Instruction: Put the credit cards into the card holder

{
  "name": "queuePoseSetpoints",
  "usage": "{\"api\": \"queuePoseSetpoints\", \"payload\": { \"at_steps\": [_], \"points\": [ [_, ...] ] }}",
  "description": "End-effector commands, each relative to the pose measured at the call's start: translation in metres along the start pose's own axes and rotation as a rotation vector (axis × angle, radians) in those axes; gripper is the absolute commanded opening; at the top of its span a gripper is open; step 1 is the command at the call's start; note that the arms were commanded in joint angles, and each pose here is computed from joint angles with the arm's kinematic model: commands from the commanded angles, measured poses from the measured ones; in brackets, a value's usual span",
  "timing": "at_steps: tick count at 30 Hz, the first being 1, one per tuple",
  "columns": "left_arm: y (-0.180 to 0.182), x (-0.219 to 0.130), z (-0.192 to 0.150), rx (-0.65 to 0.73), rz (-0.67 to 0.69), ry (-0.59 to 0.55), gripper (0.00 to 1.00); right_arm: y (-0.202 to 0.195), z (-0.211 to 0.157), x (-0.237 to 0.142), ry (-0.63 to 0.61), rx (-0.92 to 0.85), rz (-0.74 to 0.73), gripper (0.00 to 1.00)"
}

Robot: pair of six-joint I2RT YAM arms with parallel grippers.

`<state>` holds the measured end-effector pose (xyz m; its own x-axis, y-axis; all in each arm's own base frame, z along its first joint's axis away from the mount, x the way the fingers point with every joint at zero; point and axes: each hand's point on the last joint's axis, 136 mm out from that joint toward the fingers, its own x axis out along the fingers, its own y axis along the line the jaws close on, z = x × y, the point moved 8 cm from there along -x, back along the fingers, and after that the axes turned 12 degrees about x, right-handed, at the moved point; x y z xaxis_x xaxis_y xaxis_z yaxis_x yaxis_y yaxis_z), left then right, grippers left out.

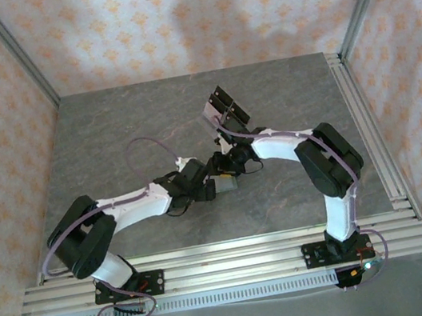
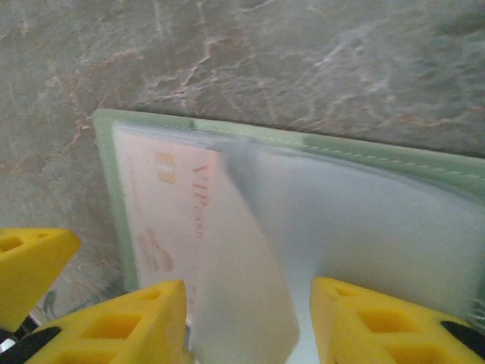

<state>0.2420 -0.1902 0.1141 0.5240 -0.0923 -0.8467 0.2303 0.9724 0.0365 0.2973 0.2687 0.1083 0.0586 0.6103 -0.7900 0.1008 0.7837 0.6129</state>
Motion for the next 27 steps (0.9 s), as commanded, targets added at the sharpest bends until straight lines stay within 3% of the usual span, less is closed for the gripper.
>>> {"api": "queuePoseSetpoints", "payload": {
  "at_steps": [1, 11, 21, 27],
  "points": [
    [0.014, -0.029, 0.007, -0.016, 0.080, -0.096, 1.00, 0.020, 0.000, 0.000, 0.006, -0.024, 0.044, 0.46],
    [0.059, -0.085, 0.003, -0.141, 0.167, -0.238, 1.00, 0.046, -0.003, 0.016, 0.026, -0.063, 0.006, 0.46],
    [0.076, -0.089, -0.008, -0.209, 0.183, -0.228, 1.00, 0.050, -0.002, 0.045, 0.051, -0.046, -0.060, 0.46],
    [0.076, -0.083, -0.008, -0.196, 0.188, -0.210, 1.00, 0.070, 0.001, 0.032, 0.043, -0.061, -0.021, 0.46]
  ]
}}
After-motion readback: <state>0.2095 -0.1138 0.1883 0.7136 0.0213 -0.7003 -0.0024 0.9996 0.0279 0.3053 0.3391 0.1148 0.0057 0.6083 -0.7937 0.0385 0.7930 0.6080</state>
